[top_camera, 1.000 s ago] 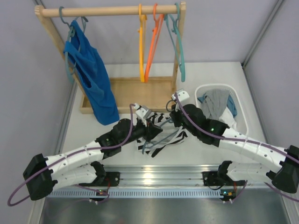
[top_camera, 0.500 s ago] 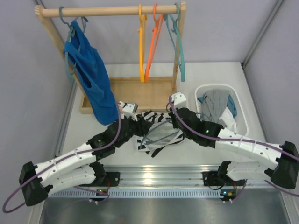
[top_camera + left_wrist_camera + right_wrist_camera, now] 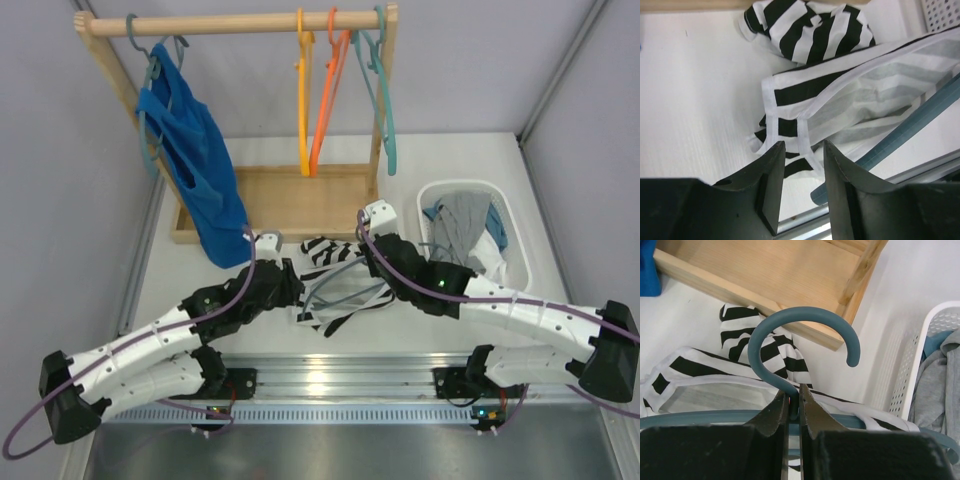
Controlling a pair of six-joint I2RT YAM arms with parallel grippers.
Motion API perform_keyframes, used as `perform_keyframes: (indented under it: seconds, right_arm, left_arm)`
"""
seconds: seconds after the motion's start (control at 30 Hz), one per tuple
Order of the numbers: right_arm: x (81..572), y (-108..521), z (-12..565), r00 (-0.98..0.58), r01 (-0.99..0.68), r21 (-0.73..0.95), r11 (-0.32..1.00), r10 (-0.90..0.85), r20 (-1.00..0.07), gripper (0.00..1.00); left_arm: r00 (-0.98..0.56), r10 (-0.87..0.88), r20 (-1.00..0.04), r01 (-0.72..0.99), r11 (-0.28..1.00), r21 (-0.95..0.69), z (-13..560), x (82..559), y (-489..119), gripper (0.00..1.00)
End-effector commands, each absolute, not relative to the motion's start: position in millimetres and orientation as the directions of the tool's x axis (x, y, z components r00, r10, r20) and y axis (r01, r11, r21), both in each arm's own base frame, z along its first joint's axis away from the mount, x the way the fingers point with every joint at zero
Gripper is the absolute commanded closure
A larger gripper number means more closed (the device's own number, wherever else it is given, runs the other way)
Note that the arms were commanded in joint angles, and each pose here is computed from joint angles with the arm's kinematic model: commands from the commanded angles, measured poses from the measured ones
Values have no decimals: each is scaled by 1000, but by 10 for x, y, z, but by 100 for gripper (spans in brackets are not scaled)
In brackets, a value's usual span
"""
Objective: Place the tank top on the hanger
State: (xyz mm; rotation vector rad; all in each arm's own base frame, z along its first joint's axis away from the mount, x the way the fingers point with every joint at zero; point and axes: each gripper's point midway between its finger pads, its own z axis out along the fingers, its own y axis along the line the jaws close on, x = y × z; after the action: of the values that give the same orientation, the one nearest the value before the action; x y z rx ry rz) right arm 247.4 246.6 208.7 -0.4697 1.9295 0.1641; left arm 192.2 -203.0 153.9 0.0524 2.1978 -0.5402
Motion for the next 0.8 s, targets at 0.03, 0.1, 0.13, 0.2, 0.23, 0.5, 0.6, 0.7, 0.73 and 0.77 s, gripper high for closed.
perform_keyframes:
  seconds: [0.03, 0.1, 0.13, 0.2, 0.23, 0.5, 0.6, 0.7, 0.73, 0.77]
  right_arm:
    - [2491, 2559, 2404, -282, -391, -69, 918, -191, -940, 100]
    - [2488, 2554, 2400, -283, -390, -72, 918, -194, -939, 100]
    - [2484, 2555, 2405, -282, -390, -70, 918, -192, -940, 100]
    - [2484, 2552, 2392, -285, -388, -72, 919, -194, -939, 100]
    - [2482, 2553, 2400, -283, -388, -71, 919, -192, -940, 100]
    - [2474, 2562, 2418, -281, -391, -70, 918, -191, -940, 100]
    - [2471, 2562, 2412, -282, -391, -70, 918, -191, -940, 100]
    - [2467, 2572, 2390, -285, -393, -72, 917, -196, -938, 100]
    - [2470, 2577, 2394, -284, -393, -72, 917, -196, -939, 100]
    - [2465, 2580, 2392, -286, -394, -70, 916, -195, -938, 100]
  left_arm:
    - [-697, -87, -711, 249, 902, -354, 1457, 1798, -2075, 57]
    - [-714, -57, -698, 259, 904, -340, 1377, 1778, -2097, 51]
    - [-717, -41, -696, 273, 902, -335, 1362, 1772, -2121, 51]
    - [-735, -15, -677, 290, 896, -335, 1304, 1743, -2177, 51]
    - [-733, -8, -680, 300, 894, -334, 1298, 1752, -2200, 51]
    - [-734, 48, -678, 320, 904, -283, 1125, 1809, -2245, 51]
    - [-719, 52, -693, 338, 897, -284, 1127, 1843, -2287, 51]
    - [-708, 54, -704, 347, 895, -280, 1120, 1881, -2320, 51]
    - [-707, 61, -704, 357, 891, -281, 1105, 1878, -2340, 51]
    - [-701, 58, -711, 360, 889, -282, 1116, 1893, -2350, 50]
